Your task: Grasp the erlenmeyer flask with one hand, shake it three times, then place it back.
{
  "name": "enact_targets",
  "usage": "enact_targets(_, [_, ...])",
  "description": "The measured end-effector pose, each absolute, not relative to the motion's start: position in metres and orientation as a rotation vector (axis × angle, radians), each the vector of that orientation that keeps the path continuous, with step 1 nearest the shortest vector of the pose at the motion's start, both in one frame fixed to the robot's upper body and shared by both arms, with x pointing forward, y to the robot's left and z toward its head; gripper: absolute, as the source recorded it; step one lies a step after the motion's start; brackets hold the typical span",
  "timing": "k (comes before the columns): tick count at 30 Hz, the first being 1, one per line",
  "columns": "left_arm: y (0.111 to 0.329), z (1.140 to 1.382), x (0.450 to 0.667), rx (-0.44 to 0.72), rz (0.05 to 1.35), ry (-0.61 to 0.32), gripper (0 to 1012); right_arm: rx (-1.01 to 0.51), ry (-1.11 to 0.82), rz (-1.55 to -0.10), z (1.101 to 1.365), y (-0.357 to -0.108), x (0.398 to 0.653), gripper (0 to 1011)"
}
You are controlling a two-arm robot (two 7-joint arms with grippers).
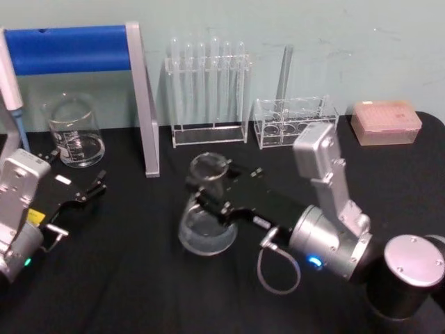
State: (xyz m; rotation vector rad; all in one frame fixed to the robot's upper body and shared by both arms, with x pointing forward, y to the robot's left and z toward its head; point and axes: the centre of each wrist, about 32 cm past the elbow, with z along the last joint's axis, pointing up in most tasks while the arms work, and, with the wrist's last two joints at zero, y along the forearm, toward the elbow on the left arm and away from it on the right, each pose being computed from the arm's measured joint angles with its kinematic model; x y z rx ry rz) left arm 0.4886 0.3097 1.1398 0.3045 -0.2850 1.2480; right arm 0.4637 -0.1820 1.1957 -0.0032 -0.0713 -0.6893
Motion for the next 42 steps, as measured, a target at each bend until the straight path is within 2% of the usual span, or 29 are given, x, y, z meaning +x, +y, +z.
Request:
enact_targets(15, [0.310,1.140,0.489,0.304,1.248,-0.285,1001,-0.011,-0.111,-0.976,1.202,-0.235,0.483,449])
enact_targets(27, [0.310,1.140,0.489,0.304,1.248,-0.285,1000,-0.016,-0.126,-1.131,1.203,-0.267,0.487,450])
enact_targets(35, [0.310,1.140,0.489,0.304,1.248,-0.285,1001,-0.013,-0.122,-1.131,1.203,-0.266,0.487,450])
enact_targets(42, [0.310,1.140,0.489,0.304,1.248,-0.285,1001,-0.002,-0.111,-1.034,1.202,-0.246,0.484,450])
